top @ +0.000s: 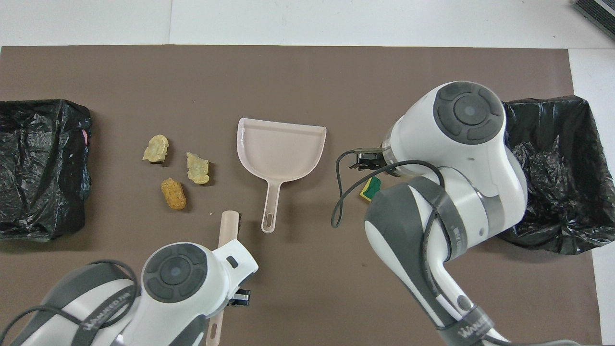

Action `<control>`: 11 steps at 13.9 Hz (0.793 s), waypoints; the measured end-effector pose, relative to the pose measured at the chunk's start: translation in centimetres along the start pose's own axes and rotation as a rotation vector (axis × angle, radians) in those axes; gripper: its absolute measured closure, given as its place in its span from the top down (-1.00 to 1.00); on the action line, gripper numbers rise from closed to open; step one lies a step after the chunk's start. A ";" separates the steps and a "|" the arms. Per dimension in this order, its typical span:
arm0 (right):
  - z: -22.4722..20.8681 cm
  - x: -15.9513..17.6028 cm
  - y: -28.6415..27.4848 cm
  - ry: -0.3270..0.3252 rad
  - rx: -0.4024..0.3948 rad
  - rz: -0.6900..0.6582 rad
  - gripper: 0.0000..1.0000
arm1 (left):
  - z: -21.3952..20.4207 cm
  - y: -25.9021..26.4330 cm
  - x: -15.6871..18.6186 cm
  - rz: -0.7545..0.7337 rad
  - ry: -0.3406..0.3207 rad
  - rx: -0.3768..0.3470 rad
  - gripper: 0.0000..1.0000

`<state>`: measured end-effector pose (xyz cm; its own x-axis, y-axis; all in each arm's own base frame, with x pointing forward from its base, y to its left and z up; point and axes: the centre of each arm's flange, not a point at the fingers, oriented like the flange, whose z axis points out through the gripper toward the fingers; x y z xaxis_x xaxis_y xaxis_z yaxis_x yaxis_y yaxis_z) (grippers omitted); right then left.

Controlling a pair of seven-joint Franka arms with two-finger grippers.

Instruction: Sweep and dump trash in bin

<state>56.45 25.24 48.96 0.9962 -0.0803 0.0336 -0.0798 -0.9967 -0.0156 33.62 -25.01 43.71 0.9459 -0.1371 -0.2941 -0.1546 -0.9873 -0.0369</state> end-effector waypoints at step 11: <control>8.3 -10.5 -19.4 0.100 0.019 0.070 1.00 | -4.8 -23.7 12.0 0.139 0.159 -0.015 -0.48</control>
<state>47.85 45.53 40.60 0.9797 -0.1515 0.1317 -0.1473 -0.9883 -0.0407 49.95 -3.67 45.63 0.9489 -0.2823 -0.1407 -0.2841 -0.9588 0.0078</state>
